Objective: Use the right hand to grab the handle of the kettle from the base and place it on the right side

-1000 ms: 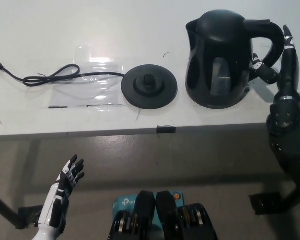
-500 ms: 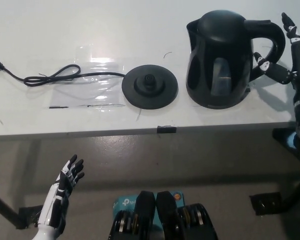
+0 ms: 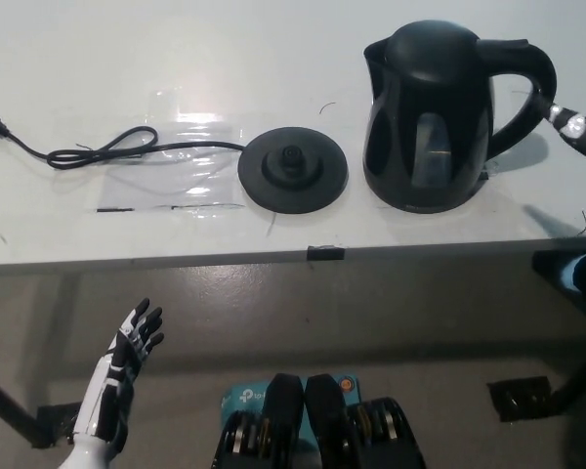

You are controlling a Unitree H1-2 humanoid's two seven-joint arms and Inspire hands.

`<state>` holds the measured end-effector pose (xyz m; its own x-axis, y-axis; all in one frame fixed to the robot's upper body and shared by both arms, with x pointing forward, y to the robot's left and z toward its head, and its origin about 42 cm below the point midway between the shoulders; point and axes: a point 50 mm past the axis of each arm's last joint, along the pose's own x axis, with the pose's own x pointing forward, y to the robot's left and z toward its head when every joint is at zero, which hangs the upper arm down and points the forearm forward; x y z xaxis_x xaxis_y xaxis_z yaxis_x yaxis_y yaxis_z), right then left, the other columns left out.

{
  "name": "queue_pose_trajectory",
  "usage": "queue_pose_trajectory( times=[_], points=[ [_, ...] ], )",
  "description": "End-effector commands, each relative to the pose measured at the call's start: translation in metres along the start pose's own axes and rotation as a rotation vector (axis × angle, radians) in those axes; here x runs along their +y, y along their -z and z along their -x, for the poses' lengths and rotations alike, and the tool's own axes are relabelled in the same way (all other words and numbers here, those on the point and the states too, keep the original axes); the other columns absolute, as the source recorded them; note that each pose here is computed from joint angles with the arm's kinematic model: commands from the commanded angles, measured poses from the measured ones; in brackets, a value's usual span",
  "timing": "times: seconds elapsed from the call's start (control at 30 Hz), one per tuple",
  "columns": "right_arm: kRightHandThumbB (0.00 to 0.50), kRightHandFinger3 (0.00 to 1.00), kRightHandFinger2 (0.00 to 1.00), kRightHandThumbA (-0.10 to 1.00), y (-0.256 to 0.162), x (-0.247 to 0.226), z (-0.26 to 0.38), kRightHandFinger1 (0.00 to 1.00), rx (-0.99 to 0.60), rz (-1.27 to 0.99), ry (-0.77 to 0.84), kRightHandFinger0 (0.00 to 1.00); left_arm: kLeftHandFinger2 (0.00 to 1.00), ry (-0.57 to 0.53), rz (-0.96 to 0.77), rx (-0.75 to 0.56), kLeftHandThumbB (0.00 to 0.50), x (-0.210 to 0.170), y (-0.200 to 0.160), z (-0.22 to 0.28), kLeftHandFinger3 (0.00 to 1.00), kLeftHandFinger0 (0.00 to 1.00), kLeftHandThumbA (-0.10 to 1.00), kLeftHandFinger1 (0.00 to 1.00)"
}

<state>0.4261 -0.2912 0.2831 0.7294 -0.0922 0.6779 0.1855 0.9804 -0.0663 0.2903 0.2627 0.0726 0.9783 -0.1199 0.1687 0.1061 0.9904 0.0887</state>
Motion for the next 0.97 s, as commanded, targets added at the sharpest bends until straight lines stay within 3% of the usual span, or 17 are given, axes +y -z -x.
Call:
queue_pose_trajectory(
  times=[0.0, 0.07, 0.1, 0.13, 0.2, 0.37, 0.53, 0.7, 0.93],
  points=[
    [0.417, 1.00, 1.00, 1.00, -0.038, 0.008, 0.015, 1.00, -0.197, 0.102, 0.120, 1.00, 1.00, 0.009, -0.035, -0.073, 0.500, 0.011, -0.015, -0.022, 1.00, 1.00, 1.00, 1.00],
    [0.367, 1.00, 1.00, 1.00, -0.045, 0.024, 0.042, 1.00, -0.246, 0.170, 0.126, 1.00, 1.00, 0.010, -0.043, -0.081, 0.500, 0.012, -0.018, -0.028, 1.00, 1.00, 1.00, 1.00],
    [0.310, 1.00, 1.00, 1.00, -0.045, 0.030, 0.051, 1.00, -0.256, 0.210, 0.125, 1.00, 1.00, 0.011, -0.044, -0.084, 0.500, 0.012, -0.019, -0.030, 1.00, 1.00, 1.00, 1.00],
    [0.308, 1.00, 1.00, 1.00, -0.037, 0.050, 0.077, 1.00, -0.203, 0.162, 0.033, 1.00, 1.00, 0.016, -0.035, -0.089, 0.500, 0.012, -0.019, -0.032, 1.00, 1.00, 1.00, 1.00],
    [0.314, 1.00, 1.00, 1.00, -0.027, 0.062, 0.099, 1.00, -0.148, 0.173, -0.004, 1.00, 1.00, 0.022, -0.032, -0.087, 0.500, 0.011, -0.018, -0.030, 1.00, 1.00, 1.00, 1.00],
    [0.226, 1.00, 1.00, 1.00, 0.020, 0.081, 0.163, 1.00, 0.074, 0.198, -0.107, 1.00, 1.00, 0.028, -0.027, -0.081, 0.500, 0.011, -0.016, -0.026, 1.00, 1.00, 1.00, 1.00],
    [0.271, 1.00, 1.00, 1.00, 0.045, 0.081, 0.192, 1.00, 0.233, 0.149, -0.147, 1.00, 1.00, 0.031, -0.038, -0.070, 0.500, 0.012, -0.015, -0.018, 1.00, 1.00, 1.00, 1.00],
    [0.231, 1.00, 1.00, 1.00, 0.046, 0.072, 0.214, 1.00, 0.296, 0.121, -0.158, 1.00, 1.00, 0.049, -0.035, -0.044, 0.500, 0.005, -0.008, -0.002, 1.00, 1.00, 1.00, 1.00],
    [0.247, 1.00, 1.00, 1.00, 0.050, 0.076, 0.217, 1.00, 0.320, 0.103, -0.173, 1.00, 1.00, 0.055, -0.061, -0.037, 0.500, 0.008, -0.010, -0.005, 1.00, 1.00, 1.00, 1.00]
  ],
)
